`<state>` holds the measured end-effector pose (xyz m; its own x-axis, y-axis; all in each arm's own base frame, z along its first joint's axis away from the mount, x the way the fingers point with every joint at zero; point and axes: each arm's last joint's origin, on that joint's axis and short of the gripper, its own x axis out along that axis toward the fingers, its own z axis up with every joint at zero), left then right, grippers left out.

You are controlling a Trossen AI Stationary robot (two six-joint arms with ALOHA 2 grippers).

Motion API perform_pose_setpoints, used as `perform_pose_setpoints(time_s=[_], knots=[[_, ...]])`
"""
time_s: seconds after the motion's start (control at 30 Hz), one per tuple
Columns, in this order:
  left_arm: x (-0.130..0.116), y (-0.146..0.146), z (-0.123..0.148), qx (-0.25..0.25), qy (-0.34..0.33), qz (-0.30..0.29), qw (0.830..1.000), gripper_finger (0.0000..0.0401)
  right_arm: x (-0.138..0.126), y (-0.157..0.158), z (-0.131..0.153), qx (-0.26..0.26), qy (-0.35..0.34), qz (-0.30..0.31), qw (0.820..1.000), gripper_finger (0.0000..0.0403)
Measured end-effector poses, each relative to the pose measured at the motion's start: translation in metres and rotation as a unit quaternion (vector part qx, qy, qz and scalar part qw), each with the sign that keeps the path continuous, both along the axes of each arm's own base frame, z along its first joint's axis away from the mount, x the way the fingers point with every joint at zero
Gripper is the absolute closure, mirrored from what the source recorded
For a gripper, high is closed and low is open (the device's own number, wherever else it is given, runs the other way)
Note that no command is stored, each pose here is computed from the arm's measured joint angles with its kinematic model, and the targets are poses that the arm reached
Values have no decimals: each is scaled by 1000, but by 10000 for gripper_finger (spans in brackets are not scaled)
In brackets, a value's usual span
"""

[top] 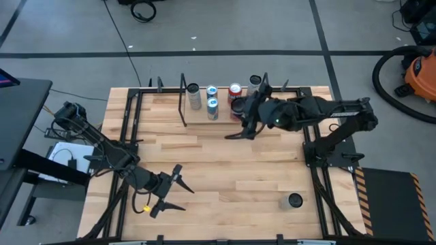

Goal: Place canned beverage on shelf
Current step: Put the white blue soda can aligned with the other white blue soda can

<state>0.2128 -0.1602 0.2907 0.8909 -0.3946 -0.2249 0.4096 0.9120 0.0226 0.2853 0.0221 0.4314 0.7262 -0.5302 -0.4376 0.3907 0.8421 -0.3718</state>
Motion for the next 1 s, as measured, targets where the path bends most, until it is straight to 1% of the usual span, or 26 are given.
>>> perform_pose_setpoints(time_s=[0.1, 0.33, 0.6, 0.77, 0.9, 1.0], knots=[[0, 0, 0, -1, -1, 0, 1000, 115, -3, -10, 0, 4, 18, 10, 1000, 133], [0, 0, 0, 0, 1, 1, 1000, 115, -10, -38, 5, 8, 29, 21, 999, 133], [0, 0, -1, 2, 4, 1, 1000, 115, -28, -76, 11, 26, 20, 21, 999, 133], [0, 0, -1, 2, 4, 1, 1000, 115, -44, -102, -6, 47, 6, 3, 999, 133], [0, 0, -1, 2, 4, 1, 1000, 115, -54, -112, -25, 59, -24, 13, 998, 133], [0, 0, -1, 1, 4, 1, 1000, 115, -63, -116, -41, 63, -47, 4, 997, 133]])
